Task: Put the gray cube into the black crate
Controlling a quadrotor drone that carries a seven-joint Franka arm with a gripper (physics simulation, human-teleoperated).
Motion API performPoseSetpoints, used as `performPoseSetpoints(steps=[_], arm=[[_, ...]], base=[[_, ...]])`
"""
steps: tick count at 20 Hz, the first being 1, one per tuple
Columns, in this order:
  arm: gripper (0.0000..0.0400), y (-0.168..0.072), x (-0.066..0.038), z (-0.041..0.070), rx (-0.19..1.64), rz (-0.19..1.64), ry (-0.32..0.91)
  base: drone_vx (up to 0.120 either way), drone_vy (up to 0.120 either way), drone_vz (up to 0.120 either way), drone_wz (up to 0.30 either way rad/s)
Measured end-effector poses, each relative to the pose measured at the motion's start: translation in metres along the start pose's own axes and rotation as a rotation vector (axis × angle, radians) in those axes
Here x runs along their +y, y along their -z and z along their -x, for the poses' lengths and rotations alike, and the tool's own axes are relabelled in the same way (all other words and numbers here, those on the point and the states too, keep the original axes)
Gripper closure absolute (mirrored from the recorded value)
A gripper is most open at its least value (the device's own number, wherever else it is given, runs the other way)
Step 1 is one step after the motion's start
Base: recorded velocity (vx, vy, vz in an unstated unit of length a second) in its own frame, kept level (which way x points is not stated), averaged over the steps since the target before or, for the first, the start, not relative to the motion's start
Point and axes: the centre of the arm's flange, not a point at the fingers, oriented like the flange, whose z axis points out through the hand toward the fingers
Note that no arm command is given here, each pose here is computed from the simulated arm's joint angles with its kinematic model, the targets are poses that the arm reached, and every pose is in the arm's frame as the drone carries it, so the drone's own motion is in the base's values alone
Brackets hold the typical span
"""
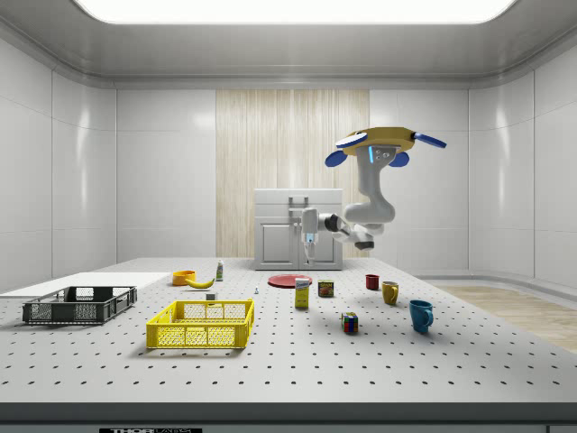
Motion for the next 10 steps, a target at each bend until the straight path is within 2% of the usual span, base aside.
performPoseSetpoints(steps=[2, 5, 6, 10], arm=[[0.0000, 0.0000, 0.0000, 0.0000, 0.000, 0.000, 0.000], [0.0000, 0.0000, 0.0000, 0.0000, 0.000, 0.000, 0.000], [0.0000, 0.0000, 0.0000, 0.0000, 0.000, 0.000, 0.000], [0.0000, 0.0000, 0.0000, 0.0000, 0.000, 0.000, 0.000]], base=[[0.120, 0.000, 0.000, 0.000], [0.120, -0.107, 0.000, 0.000], [0.120, 0.000, 0.000, 0.000], [0.120, 0.000, -0.120, 0.000]])
